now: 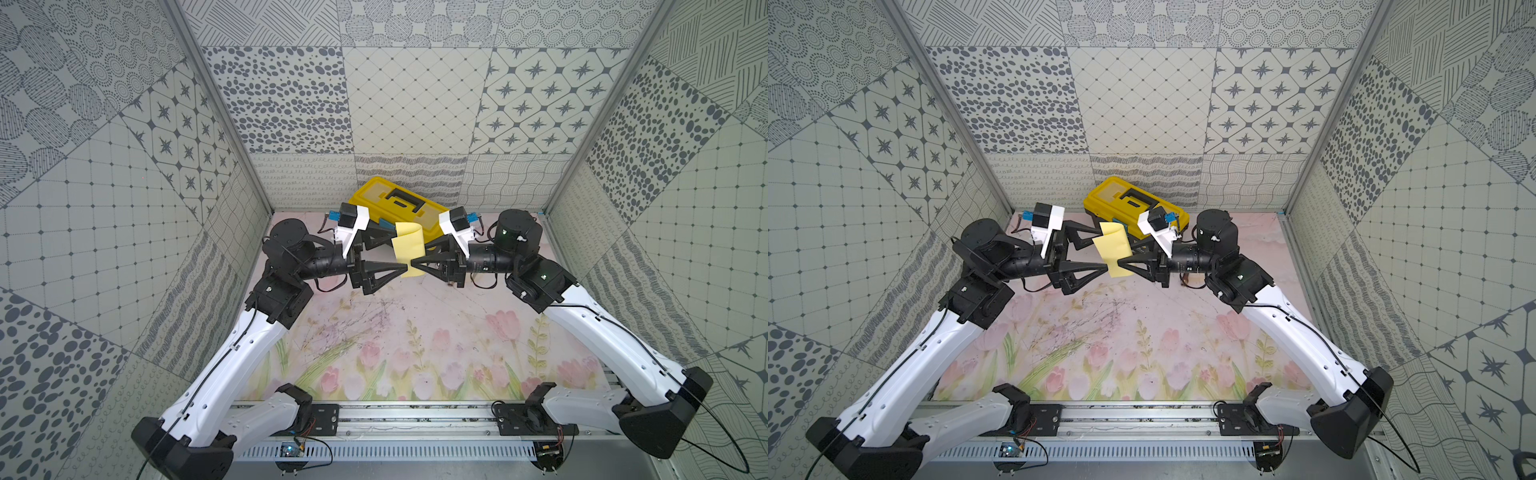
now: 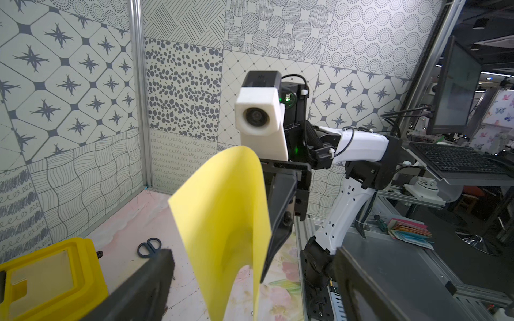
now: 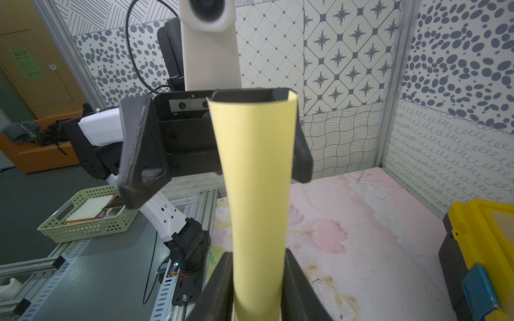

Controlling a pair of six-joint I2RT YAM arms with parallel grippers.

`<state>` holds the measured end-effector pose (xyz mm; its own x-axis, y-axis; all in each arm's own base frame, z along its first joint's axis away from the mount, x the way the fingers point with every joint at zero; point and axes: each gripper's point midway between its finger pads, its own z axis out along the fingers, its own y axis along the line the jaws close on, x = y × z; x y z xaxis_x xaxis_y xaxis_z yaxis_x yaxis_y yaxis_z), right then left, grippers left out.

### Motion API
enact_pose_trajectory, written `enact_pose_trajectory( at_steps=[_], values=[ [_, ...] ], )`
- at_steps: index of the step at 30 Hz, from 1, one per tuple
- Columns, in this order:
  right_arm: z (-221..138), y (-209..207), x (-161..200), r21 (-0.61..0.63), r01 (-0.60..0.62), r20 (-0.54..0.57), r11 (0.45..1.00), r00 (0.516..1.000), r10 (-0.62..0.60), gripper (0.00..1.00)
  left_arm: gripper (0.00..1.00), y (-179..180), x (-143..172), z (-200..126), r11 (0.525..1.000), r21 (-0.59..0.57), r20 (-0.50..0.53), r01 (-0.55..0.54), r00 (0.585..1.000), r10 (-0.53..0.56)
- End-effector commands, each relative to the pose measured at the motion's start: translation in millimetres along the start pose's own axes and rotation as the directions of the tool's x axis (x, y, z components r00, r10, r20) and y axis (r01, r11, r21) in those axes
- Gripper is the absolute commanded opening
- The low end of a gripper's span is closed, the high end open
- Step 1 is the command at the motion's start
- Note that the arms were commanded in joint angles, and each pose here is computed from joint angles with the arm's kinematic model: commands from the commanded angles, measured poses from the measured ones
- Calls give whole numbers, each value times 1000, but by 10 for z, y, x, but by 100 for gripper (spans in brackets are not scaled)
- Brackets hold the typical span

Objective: Fold the square paper along the opposite sides
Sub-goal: Fold the paper.

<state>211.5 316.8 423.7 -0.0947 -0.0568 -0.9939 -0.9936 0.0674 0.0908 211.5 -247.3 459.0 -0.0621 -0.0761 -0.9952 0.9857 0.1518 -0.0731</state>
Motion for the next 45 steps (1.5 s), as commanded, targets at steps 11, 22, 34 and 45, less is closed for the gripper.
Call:
enact_pose_trajectory(
  at_steps=[11,22,34,45],
  values=[
    [-132,387,-186,-280,78,61,957,996,-63,32,98,-308,-2,16,972,225,-23,-73,997,80],
    [23,435,-80,-364,39,31,931,999,-29,32,98,-307,-23,38,962,258,-16,-93,995,100],
    [106,482,-63,-398,34,25,917,999,-26,32,98,-314,4,49,953,285,-14,-102,994,111],
    [130,509,-61,-403,41,28,914,999,-32,32,86,-248,6,87,960,270,-16,-74,997,81]
  ],
)
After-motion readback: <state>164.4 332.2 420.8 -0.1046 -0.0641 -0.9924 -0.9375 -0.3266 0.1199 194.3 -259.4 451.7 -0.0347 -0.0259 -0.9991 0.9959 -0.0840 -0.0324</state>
